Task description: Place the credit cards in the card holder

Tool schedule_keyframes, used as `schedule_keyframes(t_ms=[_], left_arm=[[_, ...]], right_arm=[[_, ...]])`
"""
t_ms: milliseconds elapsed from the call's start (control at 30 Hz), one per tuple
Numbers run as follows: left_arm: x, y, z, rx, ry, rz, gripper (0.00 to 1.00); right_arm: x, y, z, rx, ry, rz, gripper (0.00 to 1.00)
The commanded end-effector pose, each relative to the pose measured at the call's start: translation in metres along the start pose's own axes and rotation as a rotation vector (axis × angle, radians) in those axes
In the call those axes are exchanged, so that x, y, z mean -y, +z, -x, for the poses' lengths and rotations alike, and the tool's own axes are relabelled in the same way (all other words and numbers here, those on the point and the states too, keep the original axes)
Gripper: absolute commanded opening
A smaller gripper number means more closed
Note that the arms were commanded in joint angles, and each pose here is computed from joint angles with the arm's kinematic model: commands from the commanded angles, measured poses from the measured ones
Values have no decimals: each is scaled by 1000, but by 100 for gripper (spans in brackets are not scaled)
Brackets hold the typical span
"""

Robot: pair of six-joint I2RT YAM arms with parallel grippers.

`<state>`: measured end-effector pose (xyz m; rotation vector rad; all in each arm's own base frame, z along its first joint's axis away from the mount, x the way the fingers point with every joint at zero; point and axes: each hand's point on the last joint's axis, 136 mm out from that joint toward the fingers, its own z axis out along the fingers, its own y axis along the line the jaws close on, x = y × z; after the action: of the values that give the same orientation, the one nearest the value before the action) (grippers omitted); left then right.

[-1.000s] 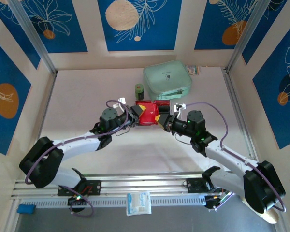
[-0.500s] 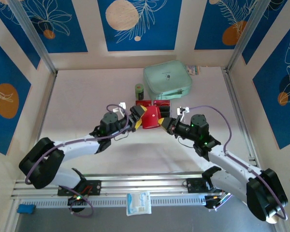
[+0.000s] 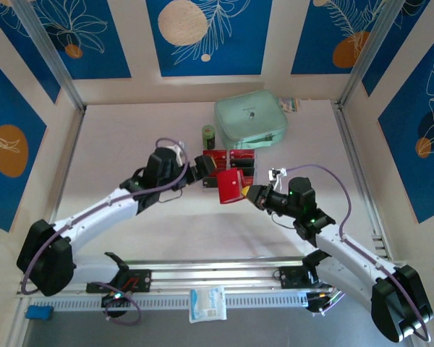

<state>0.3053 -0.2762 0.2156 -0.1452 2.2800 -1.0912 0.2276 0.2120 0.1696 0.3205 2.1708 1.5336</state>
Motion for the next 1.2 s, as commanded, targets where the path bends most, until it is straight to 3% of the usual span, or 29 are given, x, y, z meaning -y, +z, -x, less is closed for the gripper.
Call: schedule_keyframes(t_ms=[0, 333, 833, 1167], left_arm=[[-25, 4, -17, -160, 169, 205, 100], [-14, 37, -24, -281, 375, 377, 100], [8, 55, -29, -268, 389, 340, 100], [-12, 61, -43, -313, 401, 408, 100]], right_arm=[[2, 1, -5, -26, -38, 2, 0], [5, 6, -12, -51, -49, -13, 0], [5, 10, -17, -65, -54, -19, 0], [4, 9, -17, -59, -55, -24, 0]])
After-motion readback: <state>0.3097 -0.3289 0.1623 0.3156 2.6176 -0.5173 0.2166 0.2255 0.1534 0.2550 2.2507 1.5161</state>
